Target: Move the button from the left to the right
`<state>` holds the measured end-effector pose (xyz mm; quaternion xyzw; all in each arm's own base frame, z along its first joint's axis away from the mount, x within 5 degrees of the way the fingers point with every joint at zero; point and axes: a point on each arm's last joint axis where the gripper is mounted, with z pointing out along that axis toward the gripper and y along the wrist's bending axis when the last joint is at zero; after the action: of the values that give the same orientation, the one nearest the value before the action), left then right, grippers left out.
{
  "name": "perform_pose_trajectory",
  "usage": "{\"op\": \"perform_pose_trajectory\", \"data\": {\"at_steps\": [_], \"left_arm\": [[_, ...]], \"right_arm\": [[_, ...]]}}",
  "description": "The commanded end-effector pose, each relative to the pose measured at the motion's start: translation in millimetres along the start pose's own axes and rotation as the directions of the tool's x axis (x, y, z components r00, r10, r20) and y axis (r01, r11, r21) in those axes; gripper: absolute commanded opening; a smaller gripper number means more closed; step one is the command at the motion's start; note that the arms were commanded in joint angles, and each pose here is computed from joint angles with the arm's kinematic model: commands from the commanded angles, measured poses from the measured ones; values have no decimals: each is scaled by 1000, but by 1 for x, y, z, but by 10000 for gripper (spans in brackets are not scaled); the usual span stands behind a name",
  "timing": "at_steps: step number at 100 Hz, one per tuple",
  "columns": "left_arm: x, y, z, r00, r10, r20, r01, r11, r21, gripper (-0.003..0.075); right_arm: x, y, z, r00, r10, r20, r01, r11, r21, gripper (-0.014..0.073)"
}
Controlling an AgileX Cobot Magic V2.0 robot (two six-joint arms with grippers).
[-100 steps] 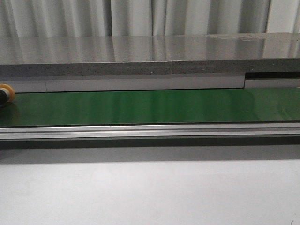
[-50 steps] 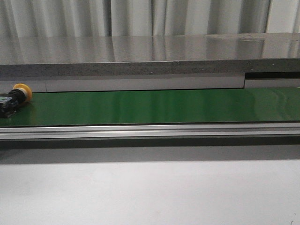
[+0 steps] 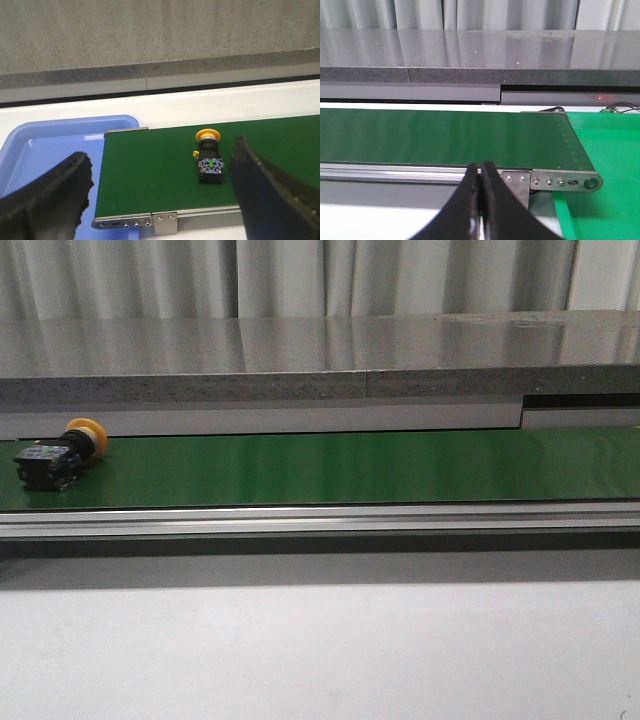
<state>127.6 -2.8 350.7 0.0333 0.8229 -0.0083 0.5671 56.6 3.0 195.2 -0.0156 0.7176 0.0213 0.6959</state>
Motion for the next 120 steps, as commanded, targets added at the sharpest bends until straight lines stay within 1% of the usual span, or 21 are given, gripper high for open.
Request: {"op": "perform_pose_trajectory", "data": {"at_steps": [1, 21, 34, 39, 53, 70, 76, 81, 88, 114, 117, 120], "left_arm": [[3, -4, -14, 987, 5, 162, -6, 1000, 6, 554], [49, -6, -26, 963, 6, 269, -4, 1000, -8, 554], [67, -5, -30, 938, 7, 348, 3, 1000, -29, 554], [74, -5, -27, 933, 7, 359, 7, 999, -35, 554], [86, -4, -21, 936, 3, 351, 12, 999, -41, 554], [86, -4, -21, 935, 3, 354, 12, 999, -42, 552], [86, -4, -21, 934, 4, 357, 13, 999, -43, 534], [86, -4, -21, 934, 4, 357, 13, 999, -43, 501], [86, -4, -21, 934, 4, 357, 13, 999, -43, 422], [86, -4, -21, 934, 4, 357, 13, 999, -43, 34], [86, -4, -21, 934, 4, 357, 13, 999, -43, -3], [86, -4, -21, 934, 4, 357, 13, 999, -43, -19]], "right_arm": [[-13, 0, -3, 993, -7, 115, 7, 1000, 2, -67], [-13, 0, -3, 993, -7, 115, 7, 1000, 2, -67], [-13, 0, -3, 993, -7, 115, 7, 1000, 2, -67], [-13, 0, -3, 993, -7, 115, 7, 1000, 2, -67], [-13, 0, -3, 993, -7, 115, 7, 1000, 2, -67], [-13, 0, -3, 993, -7, 115, 7, 1000, 2, -67], [-13, 0, -3, 993, -7, 115, 7, 1000, 2, -67], [-13, 0, -3, 993, -7, 115, 7, 1000, 2, -67], [-13, 0, -3, 993, -7, 115, 7, 1000, 2, -67], [-13, 0, -3, 993, -7, 115, 7, 1000, 2, -67], [-13, 0, -3, 993, -7, 115, 7, 1000, 2, -67], [-13, 0, -3, 993, -7, 115, 7, 1000, 2, -67]]}}
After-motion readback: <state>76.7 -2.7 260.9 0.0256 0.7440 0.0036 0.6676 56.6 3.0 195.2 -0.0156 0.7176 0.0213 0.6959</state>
